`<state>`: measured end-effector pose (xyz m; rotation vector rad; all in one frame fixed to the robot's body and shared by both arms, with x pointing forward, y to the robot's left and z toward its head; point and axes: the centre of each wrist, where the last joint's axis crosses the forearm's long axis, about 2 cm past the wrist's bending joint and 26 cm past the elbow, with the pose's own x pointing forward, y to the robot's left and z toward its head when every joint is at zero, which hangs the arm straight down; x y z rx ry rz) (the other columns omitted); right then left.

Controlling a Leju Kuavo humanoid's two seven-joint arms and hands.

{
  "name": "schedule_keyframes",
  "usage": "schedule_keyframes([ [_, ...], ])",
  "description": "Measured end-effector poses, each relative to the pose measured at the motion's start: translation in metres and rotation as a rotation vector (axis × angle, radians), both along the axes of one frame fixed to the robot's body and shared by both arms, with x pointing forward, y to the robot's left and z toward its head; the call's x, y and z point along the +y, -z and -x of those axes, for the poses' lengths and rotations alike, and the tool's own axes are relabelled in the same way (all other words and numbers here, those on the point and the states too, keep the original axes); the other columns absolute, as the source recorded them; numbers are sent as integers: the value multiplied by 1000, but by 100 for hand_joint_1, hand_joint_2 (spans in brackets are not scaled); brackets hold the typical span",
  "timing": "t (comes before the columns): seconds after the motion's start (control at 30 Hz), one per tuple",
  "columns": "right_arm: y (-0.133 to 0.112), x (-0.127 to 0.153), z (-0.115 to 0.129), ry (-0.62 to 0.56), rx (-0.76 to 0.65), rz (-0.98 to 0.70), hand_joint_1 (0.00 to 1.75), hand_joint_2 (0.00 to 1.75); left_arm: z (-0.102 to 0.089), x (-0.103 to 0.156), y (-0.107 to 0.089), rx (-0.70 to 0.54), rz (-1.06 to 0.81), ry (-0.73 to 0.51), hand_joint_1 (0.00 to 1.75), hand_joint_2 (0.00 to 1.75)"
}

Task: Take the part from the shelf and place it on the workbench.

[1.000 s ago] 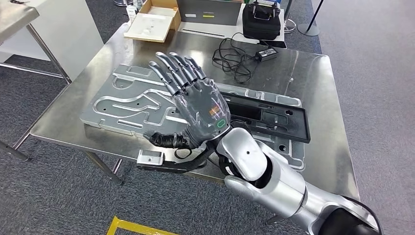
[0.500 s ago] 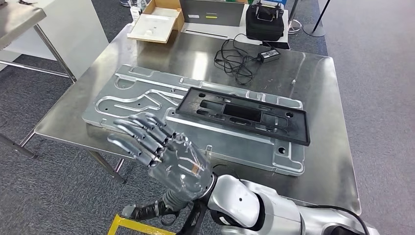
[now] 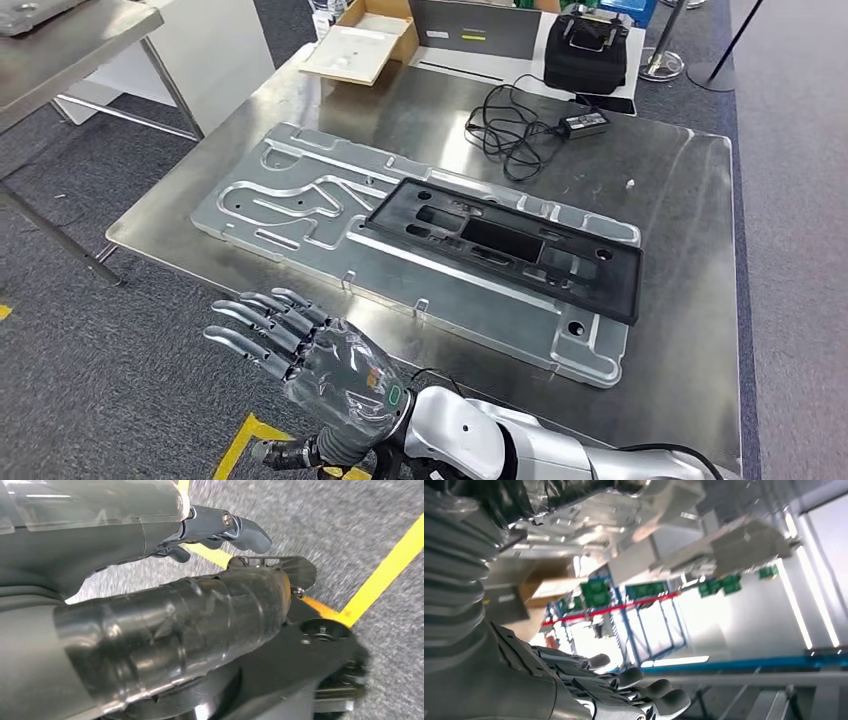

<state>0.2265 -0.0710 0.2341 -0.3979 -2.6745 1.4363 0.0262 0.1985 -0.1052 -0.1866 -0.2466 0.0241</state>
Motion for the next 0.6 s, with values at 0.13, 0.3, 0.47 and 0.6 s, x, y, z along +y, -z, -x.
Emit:
schedule_keyframes([
  [0.13, 6, 2, 2, -8, 15, -8, 0, 175, -2, 1, 0, -2, -10, -1, 0, 0],
  [0.3, 13, 4, 2, -10, 21, -6, 0, 175, -4, 1, 0, 0, -12, 0, 0, 0],
  [0.47, 25, 4, 5, -4, 41, 12, 0, 175, -7, 1, -1, -4, -12, 1, 0, 0],
  [0.6, 30, 6, 6, 5, 44, 28, 0, 175, -8, -1, -1, -2, -11, 4, 0, 0],
])
